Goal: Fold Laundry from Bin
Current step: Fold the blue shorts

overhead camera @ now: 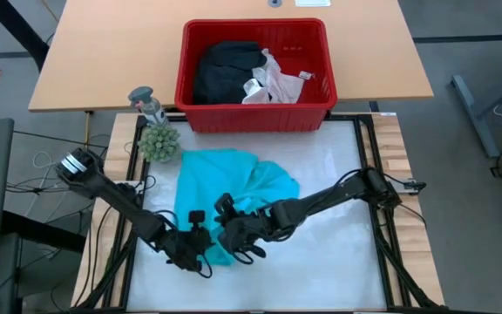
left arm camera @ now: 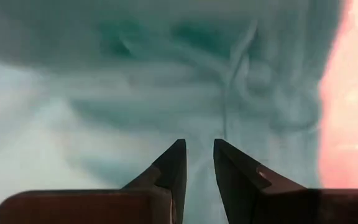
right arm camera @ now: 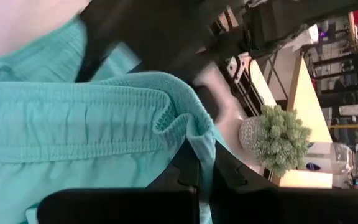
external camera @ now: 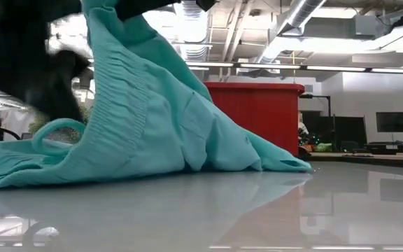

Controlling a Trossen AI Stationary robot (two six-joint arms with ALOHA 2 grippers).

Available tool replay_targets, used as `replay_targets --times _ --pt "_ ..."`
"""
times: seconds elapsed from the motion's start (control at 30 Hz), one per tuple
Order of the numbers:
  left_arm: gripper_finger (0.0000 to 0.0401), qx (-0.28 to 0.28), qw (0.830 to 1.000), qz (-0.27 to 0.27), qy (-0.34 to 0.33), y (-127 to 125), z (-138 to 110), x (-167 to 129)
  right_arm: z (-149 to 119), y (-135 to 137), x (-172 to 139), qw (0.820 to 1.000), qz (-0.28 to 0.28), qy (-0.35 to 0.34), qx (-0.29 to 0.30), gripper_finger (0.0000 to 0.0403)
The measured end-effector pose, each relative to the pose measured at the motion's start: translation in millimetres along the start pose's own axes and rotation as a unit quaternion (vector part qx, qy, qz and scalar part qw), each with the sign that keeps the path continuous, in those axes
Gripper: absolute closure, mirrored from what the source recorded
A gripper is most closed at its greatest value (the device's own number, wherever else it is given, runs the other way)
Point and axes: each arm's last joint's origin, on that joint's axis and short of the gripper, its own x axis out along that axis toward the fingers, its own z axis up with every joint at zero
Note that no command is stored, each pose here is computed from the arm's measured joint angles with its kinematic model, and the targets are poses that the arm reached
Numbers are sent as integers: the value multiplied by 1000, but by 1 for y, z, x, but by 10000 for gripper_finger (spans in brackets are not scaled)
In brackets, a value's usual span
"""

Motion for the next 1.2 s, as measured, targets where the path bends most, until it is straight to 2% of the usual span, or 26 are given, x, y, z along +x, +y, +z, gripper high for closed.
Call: replay_targets --times 0.1,0.27,0.5,0.7,0.87,1.0,1.2 --pt "331 -23 999 25 24 3 3 -23 0 1 0 1000 4 1 -3 373" --pt "331 -53 992 92 64 7 -31 -38 -3 3 0 1000 14 13 0 373" --pt "331 -113 985 106 76 15 -69 -27 -3 3 0 1000 15 14 -4 373" --pt "331 -133 988 66 49 25 -85 -9 -1 5 -2 1000 13 14 -3 373" --pt "331 -123 990 57 26 40 -81 6 3 9 -5 1000 11 12 -5 373" --pt "331 -100 994 40 19 49 -71 14 4 11 -7 1000 -7 25 -6 373" --pt "331 -78 996 14 -28 64 -51 25 8 11 -10 1000 -20 21 -5 373"
